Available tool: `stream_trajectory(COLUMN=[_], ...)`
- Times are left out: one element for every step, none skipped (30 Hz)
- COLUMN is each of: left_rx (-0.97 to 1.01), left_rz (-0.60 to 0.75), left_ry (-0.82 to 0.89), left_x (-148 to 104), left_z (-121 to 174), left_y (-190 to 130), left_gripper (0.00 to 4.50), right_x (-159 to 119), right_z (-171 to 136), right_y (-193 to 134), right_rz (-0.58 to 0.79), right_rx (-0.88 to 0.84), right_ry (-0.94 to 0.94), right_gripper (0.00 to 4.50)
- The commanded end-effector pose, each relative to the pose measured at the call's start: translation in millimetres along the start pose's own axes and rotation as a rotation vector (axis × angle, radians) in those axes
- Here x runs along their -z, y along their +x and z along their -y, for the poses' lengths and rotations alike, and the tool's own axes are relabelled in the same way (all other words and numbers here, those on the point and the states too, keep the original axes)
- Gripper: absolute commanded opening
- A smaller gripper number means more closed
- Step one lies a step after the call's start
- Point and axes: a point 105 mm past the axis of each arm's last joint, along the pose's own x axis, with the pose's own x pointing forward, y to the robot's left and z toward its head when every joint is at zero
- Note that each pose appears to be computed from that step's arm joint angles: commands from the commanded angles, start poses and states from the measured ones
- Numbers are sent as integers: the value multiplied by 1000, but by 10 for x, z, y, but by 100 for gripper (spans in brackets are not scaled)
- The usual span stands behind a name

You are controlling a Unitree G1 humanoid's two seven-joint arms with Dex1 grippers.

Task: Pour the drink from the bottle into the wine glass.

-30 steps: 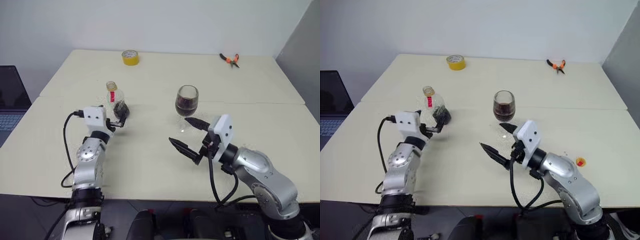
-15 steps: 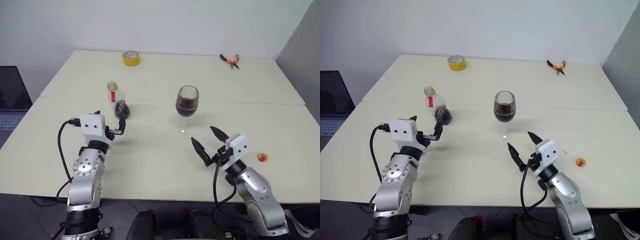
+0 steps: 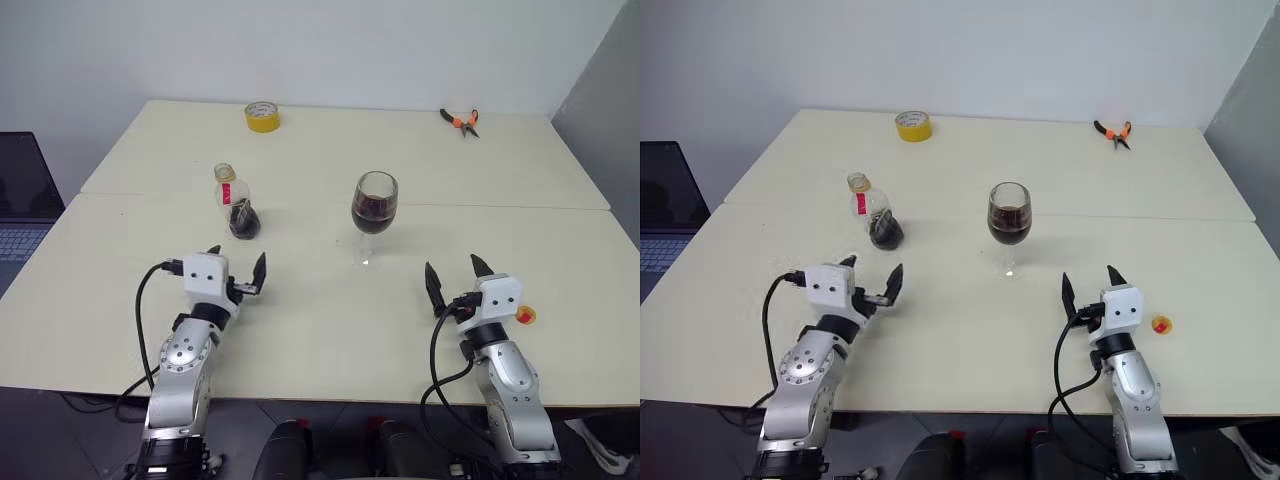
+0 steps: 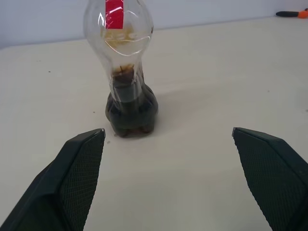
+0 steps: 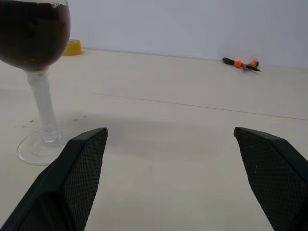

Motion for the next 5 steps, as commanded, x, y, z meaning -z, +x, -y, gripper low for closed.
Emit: stream_trajectory(left_rx=[25, 30, 47, 55, 60], left_rz=[32, 30, 34, 35, 37], left_ry=[20, 20, 4, -2, -4], left_x=[-68, -60, -62, -63, -65], left_z=[32, 38, 58, 66, 69], left_y=[-7, -10, -13, -13, -12], left_gripper=[448, 448, 448, 448, 448], right_x=[-118, -121, -124, -127, -129], right_z=[7, 2, -4, -14, -20], right_y=[20, 22, 26, 30, 32], right_rz=[53, 54, 55, 56, 57], right_rx=[1, -1, -3, -7, -10], right_ry=[-3, -3, -1, 1, 2], right_gripper=[450, 450, 450, 450, 450])
